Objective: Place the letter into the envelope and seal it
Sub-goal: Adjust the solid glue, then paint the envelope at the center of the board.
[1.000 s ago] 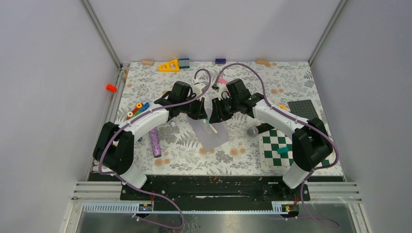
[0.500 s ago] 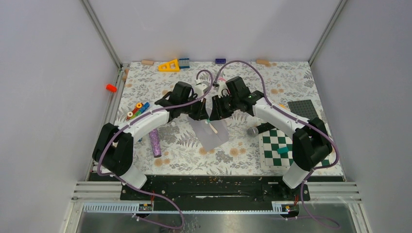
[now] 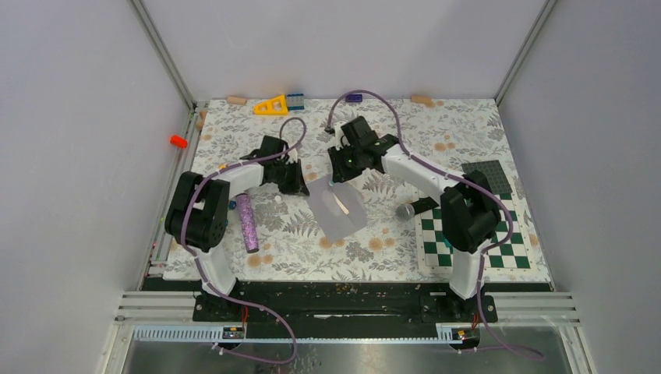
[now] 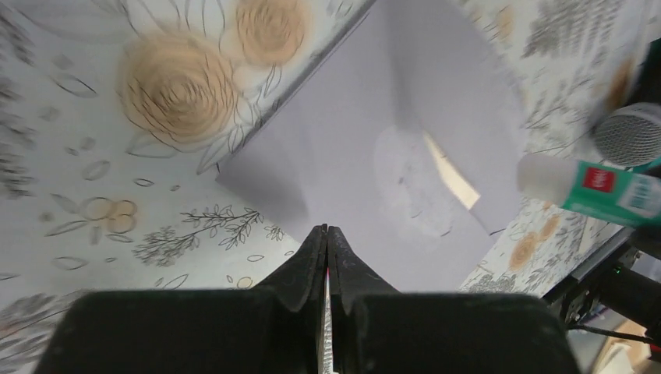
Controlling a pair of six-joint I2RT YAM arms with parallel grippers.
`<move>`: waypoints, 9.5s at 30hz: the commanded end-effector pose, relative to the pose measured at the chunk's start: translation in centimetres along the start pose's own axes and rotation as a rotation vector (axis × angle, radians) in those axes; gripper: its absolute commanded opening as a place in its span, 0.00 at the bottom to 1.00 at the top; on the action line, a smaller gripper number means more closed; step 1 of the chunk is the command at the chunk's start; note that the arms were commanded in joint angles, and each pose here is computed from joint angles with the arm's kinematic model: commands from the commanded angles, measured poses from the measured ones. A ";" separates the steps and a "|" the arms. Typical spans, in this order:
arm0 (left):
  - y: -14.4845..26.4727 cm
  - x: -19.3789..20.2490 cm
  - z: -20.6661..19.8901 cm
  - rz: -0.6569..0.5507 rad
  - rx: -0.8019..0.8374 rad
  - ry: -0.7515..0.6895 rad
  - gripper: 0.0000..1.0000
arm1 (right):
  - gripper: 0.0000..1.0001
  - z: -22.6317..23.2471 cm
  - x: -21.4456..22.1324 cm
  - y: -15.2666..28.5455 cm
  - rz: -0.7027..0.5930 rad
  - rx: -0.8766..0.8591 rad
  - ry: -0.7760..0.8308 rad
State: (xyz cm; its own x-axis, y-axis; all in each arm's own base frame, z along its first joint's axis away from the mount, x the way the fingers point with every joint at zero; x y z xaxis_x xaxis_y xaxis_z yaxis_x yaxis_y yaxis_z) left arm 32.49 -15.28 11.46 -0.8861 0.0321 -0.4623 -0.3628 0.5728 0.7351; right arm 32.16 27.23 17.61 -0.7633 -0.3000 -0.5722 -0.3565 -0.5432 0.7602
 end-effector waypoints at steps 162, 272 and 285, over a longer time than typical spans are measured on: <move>-4.8 3.7 -2.4 0.151 -0.108 0.039 0.00 | 0.00 -1.0 5.0 -1.8 0.277 0.195 0.262; -6.1 0.4 -0.8 0.083 -0.206 0.086 0.00 | 0.00 1.8 0.8 -3.4 0.278 0.105 -0.128; -5.9 0.4 -1.0 0.071 -0.210 0.077 0.00 | 0.00 1.2 2.2 -4.3 0.338 0.129 -0.209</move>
State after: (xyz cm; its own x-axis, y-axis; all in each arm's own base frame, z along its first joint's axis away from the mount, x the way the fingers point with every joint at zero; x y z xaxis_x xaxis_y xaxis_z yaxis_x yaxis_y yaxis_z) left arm 34.82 -20.07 8.53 -0.9255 -0.0190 -0.3782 -0.3448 0.4549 0.8211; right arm 31.22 29.92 14.17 -0.9192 -0.2991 -0.2560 -0.1440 -0.3498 0.9257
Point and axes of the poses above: each gripper's point midway between its finger pads, its own y axis back along the fingers, its own z axis along the line the jaws close on, x = y × z, the point moved 8 cm from there along y, back along the fingers, and after that the axes turned 4 degrees about -y, right-handed, at the moved point
